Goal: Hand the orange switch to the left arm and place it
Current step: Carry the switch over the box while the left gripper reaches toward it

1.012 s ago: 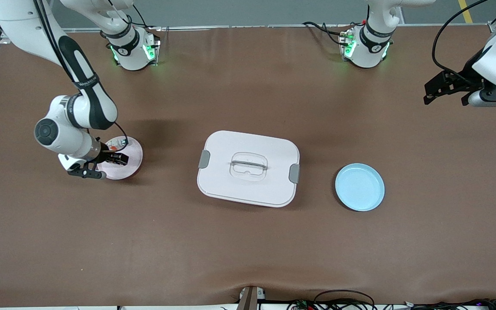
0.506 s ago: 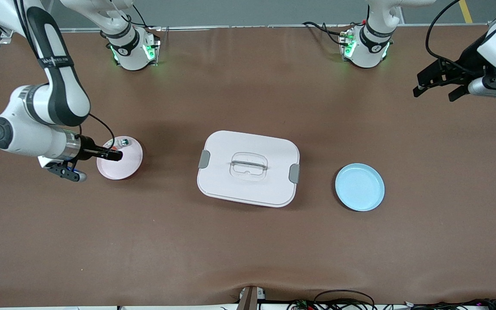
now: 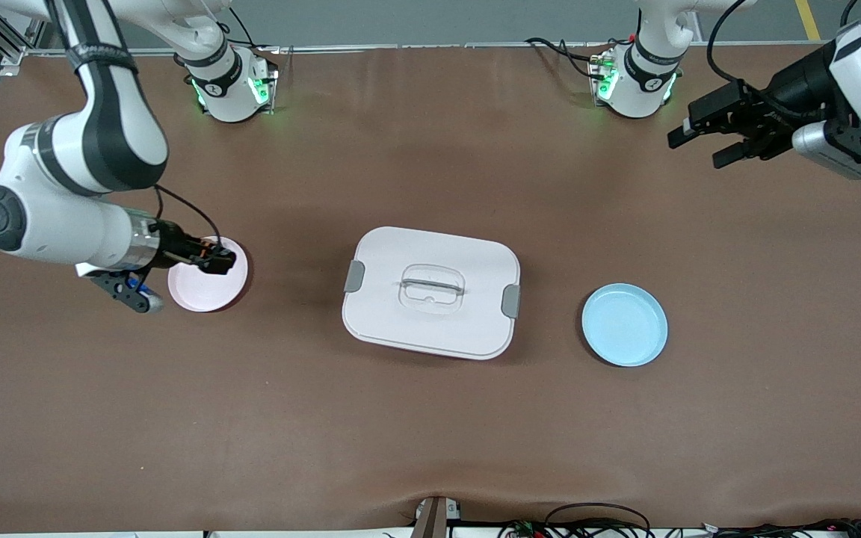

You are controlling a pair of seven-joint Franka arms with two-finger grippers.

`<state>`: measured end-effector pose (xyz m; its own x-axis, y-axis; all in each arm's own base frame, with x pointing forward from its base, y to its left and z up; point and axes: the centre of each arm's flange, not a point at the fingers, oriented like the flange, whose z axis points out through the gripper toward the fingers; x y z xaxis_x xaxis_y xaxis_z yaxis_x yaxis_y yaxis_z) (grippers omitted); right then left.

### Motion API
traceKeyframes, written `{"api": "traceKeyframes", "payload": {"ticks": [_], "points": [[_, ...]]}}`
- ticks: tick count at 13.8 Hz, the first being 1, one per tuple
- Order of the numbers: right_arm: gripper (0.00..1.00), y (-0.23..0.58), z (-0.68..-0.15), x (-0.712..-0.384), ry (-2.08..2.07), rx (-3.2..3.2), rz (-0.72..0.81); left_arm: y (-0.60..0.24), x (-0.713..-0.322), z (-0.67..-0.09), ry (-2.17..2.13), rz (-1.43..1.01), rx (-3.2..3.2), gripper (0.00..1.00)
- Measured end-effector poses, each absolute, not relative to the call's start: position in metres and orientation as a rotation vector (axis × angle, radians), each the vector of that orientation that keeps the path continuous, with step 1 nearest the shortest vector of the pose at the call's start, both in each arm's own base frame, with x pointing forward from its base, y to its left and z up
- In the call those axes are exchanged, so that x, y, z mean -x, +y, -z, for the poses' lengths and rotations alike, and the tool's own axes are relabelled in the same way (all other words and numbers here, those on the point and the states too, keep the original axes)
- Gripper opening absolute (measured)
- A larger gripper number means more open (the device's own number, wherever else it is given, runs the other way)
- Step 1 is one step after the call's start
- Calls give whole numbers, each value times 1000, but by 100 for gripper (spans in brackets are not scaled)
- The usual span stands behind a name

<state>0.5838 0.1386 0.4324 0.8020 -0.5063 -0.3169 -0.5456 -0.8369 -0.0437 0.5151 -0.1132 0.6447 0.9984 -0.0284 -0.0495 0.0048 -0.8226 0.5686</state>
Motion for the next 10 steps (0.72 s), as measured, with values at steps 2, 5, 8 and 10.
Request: {"api": "traceKeyframes", "payload": {"ticks": [2,5,8,10], "points": [[72,176,-458,-582,935,2830,-423,-133,-523,-632,-20,133,-2440,100],[72,215,-484,-577,1081,2729,-443,-190,-535,-607,-44,188,-2324,100],[72,242,-502,-573,1219,2663,-437,-239,-543,-586,-30,209,-2248,100],[72,260,-515,-569,1311,2614,-434,-257,-545,-580,2,205,-2220,100]]}}
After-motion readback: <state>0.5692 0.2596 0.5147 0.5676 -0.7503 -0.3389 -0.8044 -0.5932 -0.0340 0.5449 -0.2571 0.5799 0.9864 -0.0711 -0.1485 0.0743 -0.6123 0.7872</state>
